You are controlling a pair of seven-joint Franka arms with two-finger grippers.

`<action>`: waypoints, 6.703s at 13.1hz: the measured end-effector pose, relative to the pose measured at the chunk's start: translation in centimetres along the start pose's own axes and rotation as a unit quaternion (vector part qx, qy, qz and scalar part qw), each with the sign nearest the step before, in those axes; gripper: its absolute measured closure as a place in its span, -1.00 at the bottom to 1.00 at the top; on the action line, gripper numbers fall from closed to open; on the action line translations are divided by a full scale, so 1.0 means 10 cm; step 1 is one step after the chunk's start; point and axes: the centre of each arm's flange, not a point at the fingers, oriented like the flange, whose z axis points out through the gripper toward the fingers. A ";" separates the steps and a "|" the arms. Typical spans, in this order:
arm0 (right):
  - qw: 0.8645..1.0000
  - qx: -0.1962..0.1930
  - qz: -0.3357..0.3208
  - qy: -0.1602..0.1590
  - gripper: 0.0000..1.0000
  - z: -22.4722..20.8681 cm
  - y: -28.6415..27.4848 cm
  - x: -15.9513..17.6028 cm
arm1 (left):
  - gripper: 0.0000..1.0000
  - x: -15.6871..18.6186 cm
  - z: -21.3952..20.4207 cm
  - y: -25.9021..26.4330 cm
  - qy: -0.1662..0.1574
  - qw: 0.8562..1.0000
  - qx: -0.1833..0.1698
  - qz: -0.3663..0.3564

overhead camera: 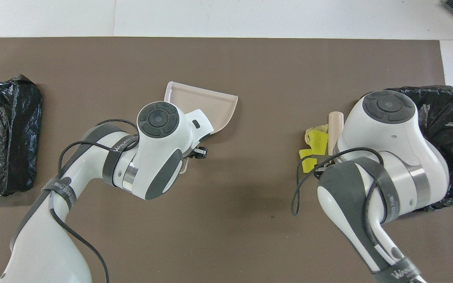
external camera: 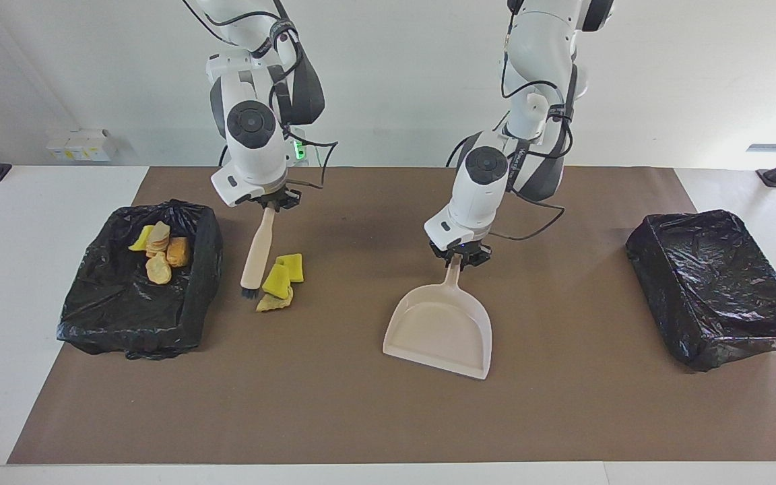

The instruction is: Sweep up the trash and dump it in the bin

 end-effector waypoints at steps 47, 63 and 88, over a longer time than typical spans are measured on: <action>0.990 0.110 0.083 -0.040 0.49 1.05 -0.72 0.12 | 0.34 -0.41 -0.26 -0.57 -0.084 0.862 0.089 0.491; 0.982 0.185 0.012 -0.044 0.49 0.60 -2.44 -0.21 | 0.34 -0.43 0.03 -0.42 -0.025 0.852 0.104 0.512; 0.991 0.093 -0.092 -0.041 0.49 0.00 -1.90 -0.70 | 0.34 -0.68 -1.08 -3.29 0.040 0.849 0.010 0.526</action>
